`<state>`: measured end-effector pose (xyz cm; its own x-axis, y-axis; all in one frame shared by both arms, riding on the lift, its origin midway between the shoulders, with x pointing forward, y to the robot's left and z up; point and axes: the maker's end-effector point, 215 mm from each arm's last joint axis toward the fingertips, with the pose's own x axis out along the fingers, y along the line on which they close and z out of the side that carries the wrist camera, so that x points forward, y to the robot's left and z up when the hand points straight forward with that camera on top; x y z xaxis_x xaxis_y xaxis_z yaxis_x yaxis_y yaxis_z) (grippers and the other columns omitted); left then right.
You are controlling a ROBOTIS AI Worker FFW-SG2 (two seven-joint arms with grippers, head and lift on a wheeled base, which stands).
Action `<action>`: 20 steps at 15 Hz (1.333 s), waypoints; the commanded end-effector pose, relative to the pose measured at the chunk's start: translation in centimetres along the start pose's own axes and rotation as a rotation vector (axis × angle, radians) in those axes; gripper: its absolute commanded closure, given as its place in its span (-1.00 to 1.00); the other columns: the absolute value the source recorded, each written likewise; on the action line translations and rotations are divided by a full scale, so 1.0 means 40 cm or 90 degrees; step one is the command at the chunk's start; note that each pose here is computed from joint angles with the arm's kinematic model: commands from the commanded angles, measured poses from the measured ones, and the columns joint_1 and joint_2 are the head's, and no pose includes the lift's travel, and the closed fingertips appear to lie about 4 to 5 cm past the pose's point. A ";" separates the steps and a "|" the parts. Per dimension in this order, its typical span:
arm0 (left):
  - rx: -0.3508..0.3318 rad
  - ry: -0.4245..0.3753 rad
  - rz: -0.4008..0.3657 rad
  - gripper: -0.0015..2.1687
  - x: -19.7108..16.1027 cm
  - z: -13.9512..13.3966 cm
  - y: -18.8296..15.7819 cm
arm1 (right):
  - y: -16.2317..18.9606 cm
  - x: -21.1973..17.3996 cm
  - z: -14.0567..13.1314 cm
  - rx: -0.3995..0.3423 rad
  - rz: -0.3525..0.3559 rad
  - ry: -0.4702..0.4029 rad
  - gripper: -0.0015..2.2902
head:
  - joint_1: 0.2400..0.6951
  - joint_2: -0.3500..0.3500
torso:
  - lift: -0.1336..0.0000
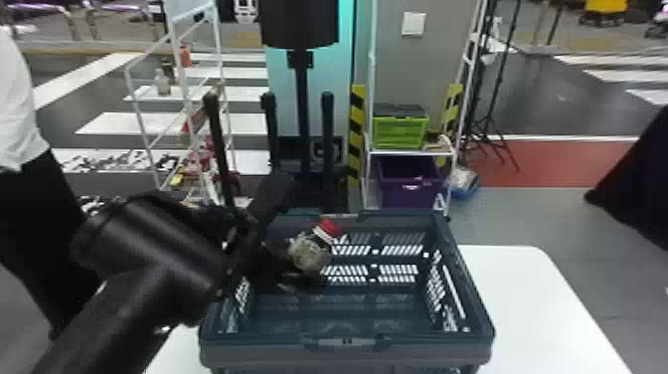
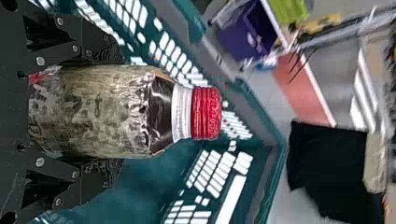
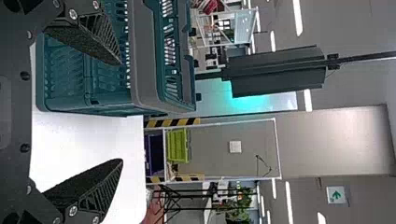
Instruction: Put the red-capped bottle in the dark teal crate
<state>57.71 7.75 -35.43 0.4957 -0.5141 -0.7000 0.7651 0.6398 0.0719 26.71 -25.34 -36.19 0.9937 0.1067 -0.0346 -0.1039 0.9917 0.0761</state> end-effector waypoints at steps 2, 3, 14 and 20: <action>0.059 0.021 -0.045 0.65 0.148 -0.021 -0.012 | -0.012 -0.011 0.001 -0.001 -0.011 -0.004 -0.87 | 0.14 0.00 | 1.00; 0.073 0.021 -0.063 0.65 0.181 -0.023 -0.025 | -0.012 -0.011 0.001 0.000 -0.012 -0.004 -0.87 | 0.14 0.00 | 1.00; 0.237 0.060 -0.156 0.65 0.346 -0.079 -0.137 | 0.004 -0.020 0.022 0.003 -0.014 -0.024 -0.87 | 0.14 0.00 | 1.00; 0.253 0.079 -0.149 0.06 0.344 -0.086 -0.132 | 0.001 -0.020 0.021 0.003 -0.015 -0.023 -0.87 | 0.14 0.00 | 1.00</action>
<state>58.91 -0.80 -48.05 0.2499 -0.5389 -0.8045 0.9621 0.2316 0.1438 25.93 -25.36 -35.32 0.9966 0.0825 -0.0005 -0.0822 0.9934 0.0799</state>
